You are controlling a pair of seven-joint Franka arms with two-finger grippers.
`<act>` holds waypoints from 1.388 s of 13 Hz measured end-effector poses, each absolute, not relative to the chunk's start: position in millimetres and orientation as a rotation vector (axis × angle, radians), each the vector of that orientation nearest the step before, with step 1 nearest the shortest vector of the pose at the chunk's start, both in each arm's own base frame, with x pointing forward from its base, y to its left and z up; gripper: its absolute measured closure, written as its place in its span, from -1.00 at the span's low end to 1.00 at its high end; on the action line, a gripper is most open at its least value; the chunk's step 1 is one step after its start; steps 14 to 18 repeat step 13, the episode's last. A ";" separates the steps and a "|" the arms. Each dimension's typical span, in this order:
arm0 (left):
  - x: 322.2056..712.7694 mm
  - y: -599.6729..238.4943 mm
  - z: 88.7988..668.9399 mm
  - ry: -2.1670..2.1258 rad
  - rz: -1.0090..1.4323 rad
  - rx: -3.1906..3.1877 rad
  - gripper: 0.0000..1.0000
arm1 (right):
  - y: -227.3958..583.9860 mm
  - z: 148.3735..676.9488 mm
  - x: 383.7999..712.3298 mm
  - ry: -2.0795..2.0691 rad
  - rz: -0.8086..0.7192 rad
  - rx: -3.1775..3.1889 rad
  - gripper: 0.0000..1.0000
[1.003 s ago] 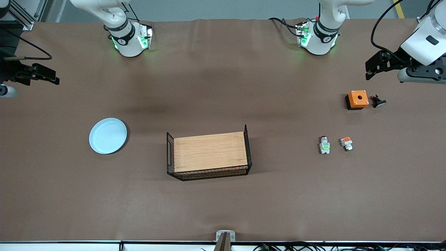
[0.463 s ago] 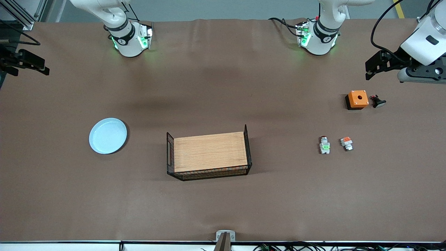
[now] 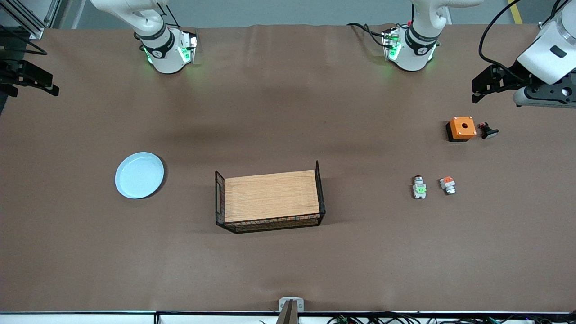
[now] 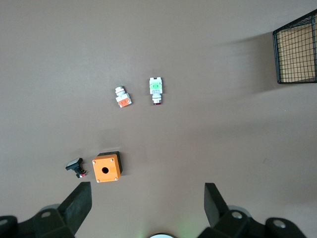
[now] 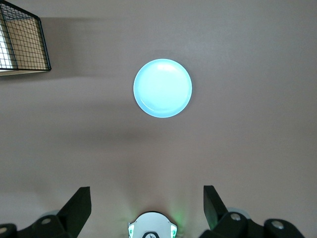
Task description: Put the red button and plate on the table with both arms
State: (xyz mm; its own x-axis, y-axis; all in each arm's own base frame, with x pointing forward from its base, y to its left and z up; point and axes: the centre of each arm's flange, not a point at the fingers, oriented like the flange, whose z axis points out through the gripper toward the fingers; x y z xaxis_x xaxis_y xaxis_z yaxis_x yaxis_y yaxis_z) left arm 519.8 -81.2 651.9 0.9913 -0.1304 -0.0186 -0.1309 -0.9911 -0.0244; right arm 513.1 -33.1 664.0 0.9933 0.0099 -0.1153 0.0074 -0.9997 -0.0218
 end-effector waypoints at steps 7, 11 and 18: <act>519.5 -82.8 651.9 0.209 0.026 -3.109 -1.00 | -33.2 664.8 515.4 -0.013 0.155 -3.118 -1.00; 519.5 -83.3 651.9 0.210 0.026 -3.109 -1.00 | -33.4 663.0 516.7 -0.012 0.160 -3.118 -1.00; 519.5 -83.3 651.9 0.210 0.026 -3.109 -1.00 | -34.5 663.0 516.7 -0.009 0.160 -3.118 -1.00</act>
